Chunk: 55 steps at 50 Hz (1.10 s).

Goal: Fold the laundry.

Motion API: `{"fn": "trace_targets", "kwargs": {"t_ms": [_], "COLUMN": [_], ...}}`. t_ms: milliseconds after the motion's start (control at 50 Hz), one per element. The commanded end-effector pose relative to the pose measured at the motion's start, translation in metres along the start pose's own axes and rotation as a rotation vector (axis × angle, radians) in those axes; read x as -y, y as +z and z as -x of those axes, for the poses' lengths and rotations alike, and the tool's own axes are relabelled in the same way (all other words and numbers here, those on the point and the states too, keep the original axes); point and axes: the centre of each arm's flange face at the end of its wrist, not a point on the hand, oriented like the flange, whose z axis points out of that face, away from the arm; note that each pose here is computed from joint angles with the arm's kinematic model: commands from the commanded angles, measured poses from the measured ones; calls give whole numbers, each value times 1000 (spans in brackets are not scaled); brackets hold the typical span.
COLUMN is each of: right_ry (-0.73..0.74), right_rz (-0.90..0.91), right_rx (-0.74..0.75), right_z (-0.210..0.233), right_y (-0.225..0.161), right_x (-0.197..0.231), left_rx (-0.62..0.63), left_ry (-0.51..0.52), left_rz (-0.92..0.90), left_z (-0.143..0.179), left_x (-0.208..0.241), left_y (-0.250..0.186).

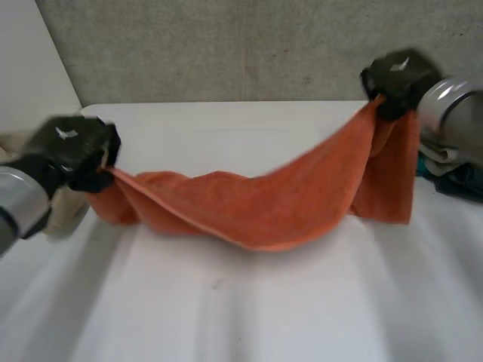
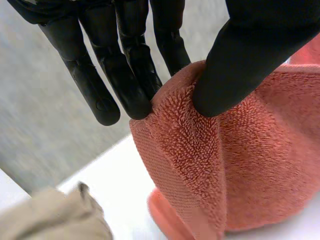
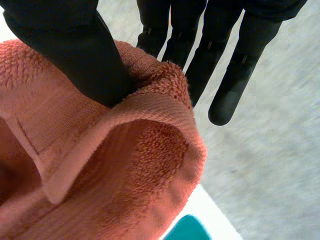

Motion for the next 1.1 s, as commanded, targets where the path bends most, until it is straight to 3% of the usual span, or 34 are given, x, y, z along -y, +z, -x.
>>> {"fn": "trace_targets", "kwargs": {"t_ms": [20,120,240,320,400,560,620,760,880,1100], "right_ry": [-17,-87,-80,-12,-4,127,205,247,177,27], "right_rz": [74,64,20,-35,-31,308,319,211,133,158], "right_rx": [-63,-248,-356,-266,-82,162,226,256,186,143], "right_z": [38,47,21,14,25,61,81,110,127,143], "right_y": [59,86,66,32,-2,-63,-71,-70,-50,-31], "right_x": [-69,-97,-67,-41,-35,-70,-82,-96,-111,-132], "left_rx": [51,108,95,83,78,84,85,79,81,109], "left_ry": [14,23,16,14,19,22,16,0,-12,-49], "left_rz": [52,91,105,86,43,-38,-57,-99,-123,-144], "left_z": [-2,0,-7,-11,-10,-6,-6,-8,-9,-3], "left_x": [-41,-50,-40,-32,-23,1,10,26,33,40], "left_y": [61,89,84,73,65,49,42,29,22,16]}}
